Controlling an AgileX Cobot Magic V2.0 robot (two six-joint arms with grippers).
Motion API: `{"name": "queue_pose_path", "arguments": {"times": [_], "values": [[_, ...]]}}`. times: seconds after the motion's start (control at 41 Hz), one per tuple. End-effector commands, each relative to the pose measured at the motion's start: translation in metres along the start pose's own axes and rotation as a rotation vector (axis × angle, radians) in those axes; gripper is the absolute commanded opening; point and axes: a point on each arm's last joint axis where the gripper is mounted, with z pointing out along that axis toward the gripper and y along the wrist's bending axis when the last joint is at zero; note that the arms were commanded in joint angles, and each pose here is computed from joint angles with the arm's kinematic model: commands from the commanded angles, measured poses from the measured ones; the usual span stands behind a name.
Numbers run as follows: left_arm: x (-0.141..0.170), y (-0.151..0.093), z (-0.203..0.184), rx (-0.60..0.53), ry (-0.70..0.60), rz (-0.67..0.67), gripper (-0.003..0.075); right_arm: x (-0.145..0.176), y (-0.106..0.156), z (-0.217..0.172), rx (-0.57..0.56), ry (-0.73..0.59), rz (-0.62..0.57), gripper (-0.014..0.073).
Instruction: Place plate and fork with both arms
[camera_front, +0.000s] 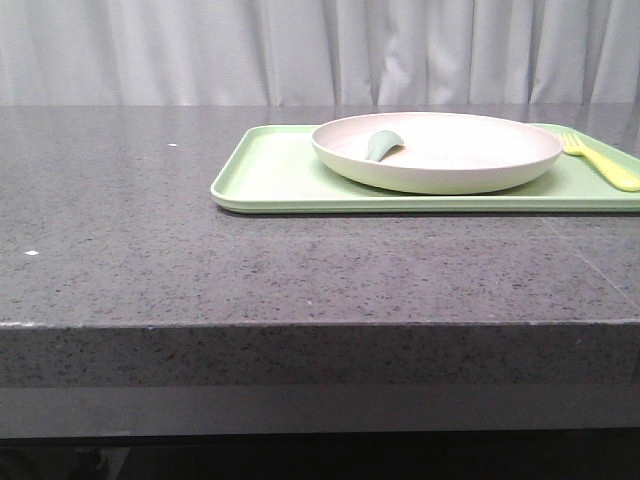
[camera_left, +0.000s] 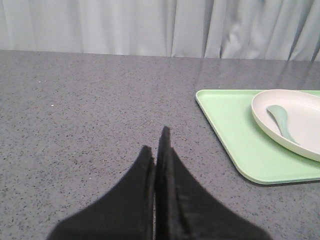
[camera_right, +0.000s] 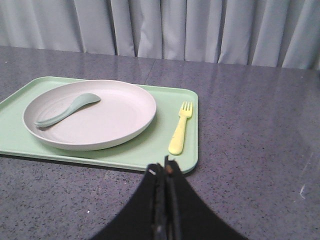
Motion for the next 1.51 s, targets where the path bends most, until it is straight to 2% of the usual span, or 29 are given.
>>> {"name": "queue_pose_path", "arguments": {"times": [0.0, 0.829, 0.927, 1.268, 1.488], "values": [[-0.017, -0.002, -0.003, 0.012, -0.114, -0.008, -0.0018, -0.015, -0.001, -0.002, 0.017, -0.098, -0.002, -0.0061], [-0.011, 0.001, -0.011, -0.004, -0.142, 0.028, -0.0018, -0.015, -0.001, -0.002, 0.017, -0.098, -0.002, -0.0061], [0.001, 0.005, -0.016, -0.033, -0.160, 0.023, -0.0018, -0.015, -0.001, -0.002, 0.017, -0.098, -0.002, -0.0061], [0.082, 0.022, -0.035, -0.216, -0.185, 0.001, -0.0018, -0.015, -0.001, -0.002, 0.017, -0.098, -0.002, -0.0061], [0.112, 0.024, -0.037, -0.232, -0.212, 0.000, -0.0018, -0.015, -0.001, -0.002, 0.017, -0.098, -0.002, -0.0061]]}}
